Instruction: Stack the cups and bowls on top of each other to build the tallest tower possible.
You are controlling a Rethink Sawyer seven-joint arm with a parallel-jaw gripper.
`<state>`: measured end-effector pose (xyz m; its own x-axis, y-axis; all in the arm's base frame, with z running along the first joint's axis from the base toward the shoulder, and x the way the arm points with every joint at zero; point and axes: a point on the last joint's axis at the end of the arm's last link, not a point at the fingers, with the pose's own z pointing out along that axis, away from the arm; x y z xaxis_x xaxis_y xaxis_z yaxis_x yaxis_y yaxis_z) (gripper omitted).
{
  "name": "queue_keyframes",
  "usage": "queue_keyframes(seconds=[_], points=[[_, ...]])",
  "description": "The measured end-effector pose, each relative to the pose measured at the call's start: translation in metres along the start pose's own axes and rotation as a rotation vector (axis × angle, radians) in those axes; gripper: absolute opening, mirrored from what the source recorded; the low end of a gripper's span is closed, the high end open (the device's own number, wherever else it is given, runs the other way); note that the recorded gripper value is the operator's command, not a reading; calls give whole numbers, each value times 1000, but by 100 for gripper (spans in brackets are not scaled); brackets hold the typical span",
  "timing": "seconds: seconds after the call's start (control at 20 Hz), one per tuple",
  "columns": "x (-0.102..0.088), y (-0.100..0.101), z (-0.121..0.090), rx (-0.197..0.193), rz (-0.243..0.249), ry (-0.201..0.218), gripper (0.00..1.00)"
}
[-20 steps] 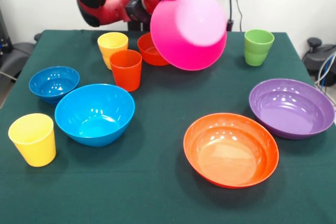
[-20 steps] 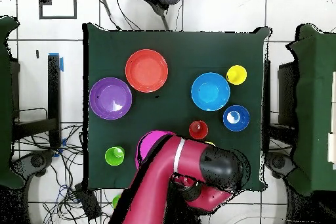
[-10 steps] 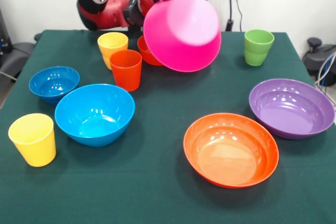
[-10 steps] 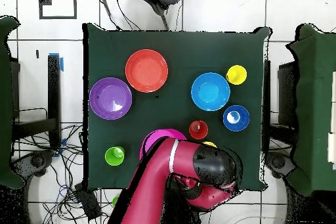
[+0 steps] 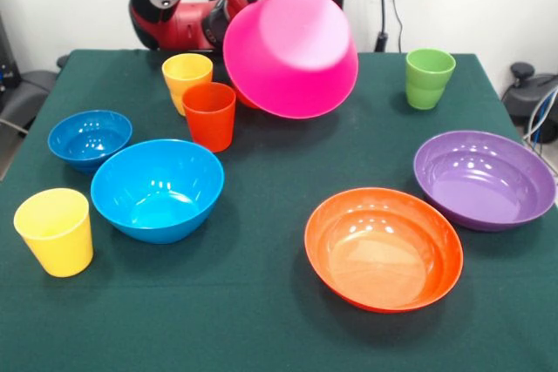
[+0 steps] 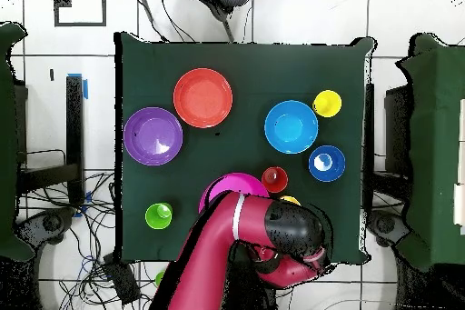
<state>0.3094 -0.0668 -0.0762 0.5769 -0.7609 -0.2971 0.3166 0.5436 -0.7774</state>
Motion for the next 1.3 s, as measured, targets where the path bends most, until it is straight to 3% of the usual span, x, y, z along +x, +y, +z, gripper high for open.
queue_keyframes(seconds=[0.4, 0.85, 1.3], points=[[0, -1, 3, 26, -83, 20, 0], [-8, 13, 7, -39, -145, 1, 0], [-12, 19, 10, -67, -187, -7, 0]])
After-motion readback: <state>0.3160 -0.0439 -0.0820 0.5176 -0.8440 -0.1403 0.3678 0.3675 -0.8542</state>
